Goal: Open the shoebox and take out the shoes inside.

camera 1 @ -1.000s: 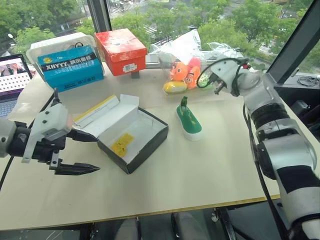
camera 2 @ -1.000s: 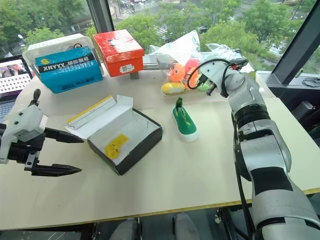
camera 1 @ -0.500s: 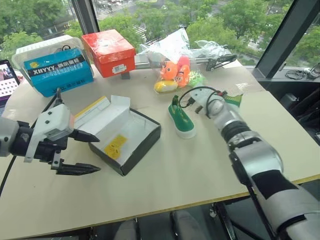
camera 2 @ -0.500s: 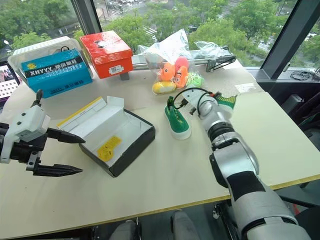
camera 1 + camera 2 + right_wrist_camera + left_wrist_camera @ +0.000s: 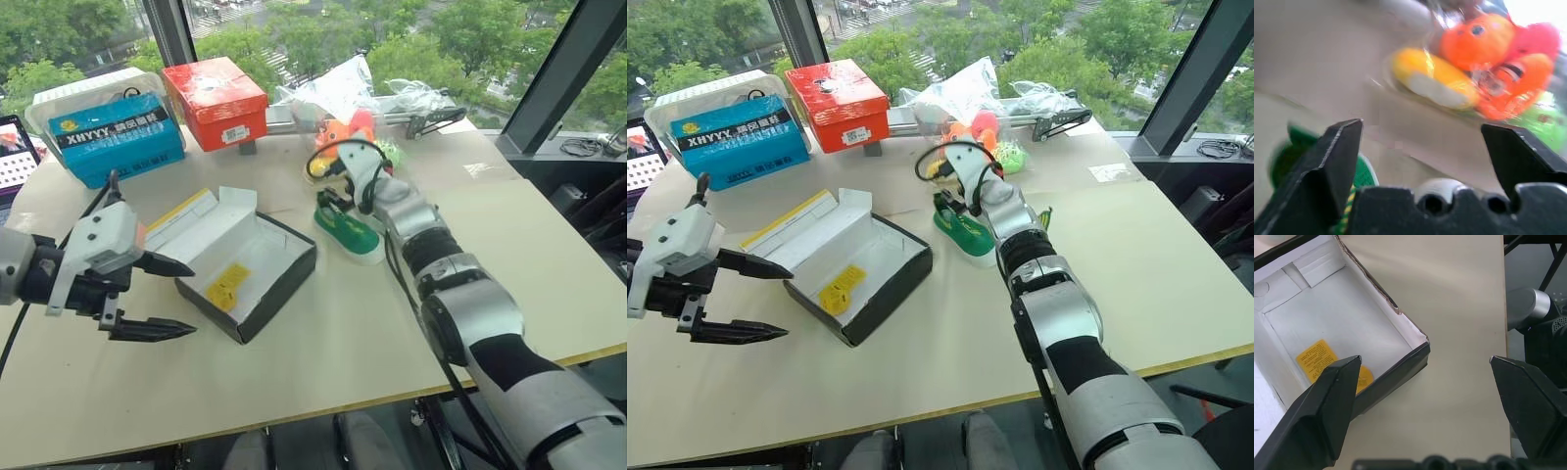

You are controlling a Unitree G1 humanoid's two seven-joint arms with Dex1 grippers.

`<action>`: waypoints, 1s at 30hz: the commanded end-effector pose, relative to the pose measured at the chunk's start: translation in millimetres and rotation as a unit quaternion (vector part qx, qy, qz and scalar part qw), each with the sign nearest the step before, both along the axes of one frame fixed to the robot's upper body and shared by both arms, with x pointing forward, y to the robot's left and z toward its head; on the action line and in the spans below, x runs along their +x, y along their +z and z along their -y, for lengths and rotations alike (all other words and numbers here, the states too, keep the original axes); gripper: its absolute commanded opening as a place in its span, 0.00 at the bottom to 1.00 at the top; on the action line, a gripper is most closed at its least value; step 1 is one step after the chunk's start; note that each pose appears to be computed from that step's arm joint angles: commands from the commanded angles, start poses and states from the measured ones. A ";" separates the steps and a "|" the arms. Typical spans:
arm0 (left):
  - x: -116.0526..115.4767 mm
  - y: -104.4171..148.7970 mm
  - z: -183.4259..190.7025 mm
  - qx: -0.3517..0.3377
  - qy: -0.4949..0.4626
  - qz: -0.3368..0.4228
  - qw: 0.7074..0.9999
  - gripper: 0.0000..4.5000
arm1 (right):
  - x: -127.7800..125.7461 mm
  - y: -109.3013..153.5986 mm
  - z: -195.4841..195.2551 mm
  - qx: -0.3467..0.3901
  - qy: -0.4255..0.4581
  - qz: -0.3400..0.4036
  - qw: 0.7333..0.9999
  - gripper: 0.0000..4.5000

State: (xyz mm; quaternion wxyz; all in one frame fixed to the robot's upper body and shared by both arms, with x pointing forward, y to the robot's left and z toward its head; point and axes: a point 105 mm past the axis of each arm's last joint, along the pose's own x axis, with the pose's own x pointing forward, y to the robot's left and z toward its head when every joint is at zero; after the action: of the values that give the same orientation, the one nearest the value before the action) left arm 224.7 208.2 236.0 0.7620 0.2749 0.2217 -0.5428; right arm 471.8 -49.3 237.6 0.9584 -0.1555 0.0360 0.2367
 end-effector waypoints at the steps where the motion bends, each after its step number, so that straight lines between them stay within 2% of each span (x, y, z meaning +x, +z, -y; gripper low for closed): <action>1: 3.9 6.3 -0.2 0.008 -0.004 0.019 1.000 1.00 | -26.0 56.4 -8.3 0.096 0.068 0.012 0.993 0.99; 4: 8.1 7.2 1.6 -0.002 -0.006 0.026 1.000 1.00 | -45.8 72.7 -4.4 0.127 0.113 0.007 0.985 0.99; 8: 19.3 19.5 11.9 -0.066 -0.002 0.052 0.996 1.00 | -86.9 83.1 12.6 0.106 0.205 0.004 0.973 0.99; 13: 24.8 23.1 19.3 -0.119 0.002 0.065 0.991 1.00 | -126.6 54.7 38.0 0.001 0.270 -0.027 0.962 0.99; 16: 27.8 15.7 24.6 -0.161 0.043 0.077 0.983 1.00 | -151.3 45.4 60.7 0.007 0.295 -0.049 0.954 0.99; 22: 33.6 11.5 19.2 -0.200 0.130 0.134 0.962 1.00 | -161.6 38.9 86.2 0.045 0.270 -0.059 0.960 0.99; 26: 48.2 -1.7 0.4 -0.201 0.228 0.172 0.937 1.00 | -159.3 12.7 117.6 0.037 0.199 -0.059 0.978 0.99; 28: 47.7 -7.4 -5.0 -0.227 0.256 0.165 0.925 1.00 | -165.1 -5.2 124.8 0.042 0.182 -0.069 0.980 0.99; 30: 48.1 -6.5 -5.6 -0.258 0.272 0.167 0.912 1.00 | -167.0 -12.1 128.0 0.055 0.168 -0.060 0.982 0.99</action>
State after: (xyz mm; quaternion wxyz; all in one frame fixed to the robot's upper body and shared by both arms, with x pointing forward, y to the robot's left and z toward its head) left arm 275.3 212.3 211.7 0.9438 0.0814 0.0500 -0.3163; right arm 308.4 -177.7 200.7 0.8992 -0.0672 0.1205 0.4153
